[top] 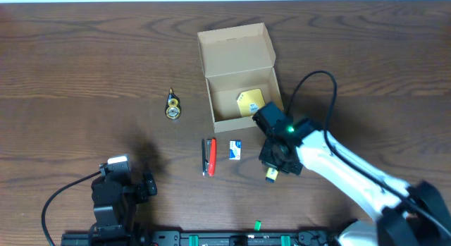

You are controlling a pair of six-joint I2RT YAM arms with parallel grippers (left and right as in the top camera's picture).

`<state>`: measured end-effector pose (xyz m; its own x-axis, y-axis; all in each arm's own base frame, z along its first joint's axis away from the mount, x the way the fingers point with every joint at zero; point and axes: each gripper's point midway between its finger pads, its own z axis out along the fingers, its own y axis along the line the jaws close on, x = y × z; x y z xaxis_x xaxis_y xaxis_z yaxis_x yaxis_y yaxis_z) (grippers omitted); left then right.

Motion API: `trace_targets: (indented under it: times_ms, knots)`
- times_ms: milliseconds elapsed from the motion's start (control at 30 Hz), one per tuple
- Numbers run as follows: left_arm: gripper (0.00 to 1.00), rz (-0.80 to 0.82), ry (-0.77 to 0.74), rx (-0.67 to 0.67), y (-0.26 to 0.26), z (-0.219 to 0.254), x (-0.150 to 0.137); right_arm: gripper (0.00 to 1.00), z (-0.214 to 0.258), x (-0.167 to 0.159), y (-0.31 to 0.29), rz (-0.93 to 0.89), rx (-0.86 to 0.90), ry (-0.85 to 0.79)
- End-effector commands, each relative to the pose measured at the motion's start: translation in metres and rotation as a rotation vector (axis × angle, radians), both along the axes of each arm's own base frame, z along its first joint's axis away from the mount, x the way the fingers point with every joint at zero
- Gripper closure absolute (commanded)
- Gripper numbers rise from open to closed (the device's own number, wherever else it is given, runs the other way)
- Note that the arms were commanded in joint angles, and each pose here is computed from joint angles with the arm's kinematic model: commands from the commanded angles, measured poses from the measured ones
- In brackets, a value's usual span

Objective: Pack container
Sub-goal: 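Lift the highlighter into the box and open the right gripper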

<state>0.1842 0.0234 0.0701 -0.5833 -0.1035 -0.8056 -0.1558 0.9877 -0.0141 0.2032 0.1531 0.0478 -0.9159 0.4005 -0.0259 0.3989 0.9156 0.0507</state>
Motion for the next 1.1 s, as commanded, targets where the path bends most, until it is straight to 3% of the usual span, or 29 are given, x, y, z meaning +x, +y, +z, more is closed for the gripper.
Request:
trace_targets:
  times_ms: [0, 167, 467, 867, 1067]
  knots:
    - [0.04, 0.008, 0.018, 0.002, 0.001, -0.007, -0.002, 0.91, 0.022, -0.002, 0.001, 0.051, 0.007, -0.083]
    - [0.05, 0.008, 0.018, 0.002, 0.001, -0.007, -0.002, 0.89, 0.066, 0.012, 0.006, 0.15, 0.038, -0.258]
    - [0.05, 0.008, 0.018, 0.002, 0.001, -0.007, -0.002, 0.87, 0.117, 0.072, 0.027, 0.279, 0.02, -0.503]
    - [0.05, 0.008, 0.018, 0.002, 0.001, -0.007, -0.002, 0.89, 0.12, 0.159, 0.053, 0.418, -0.077, -0.542]
    - [0.05, 0.008, 0.018, 0.002, 0.001, -0.007, -0.002, 0.87, 0.097, 0.178, 0.048, 0.442, -0.136, -0.507]
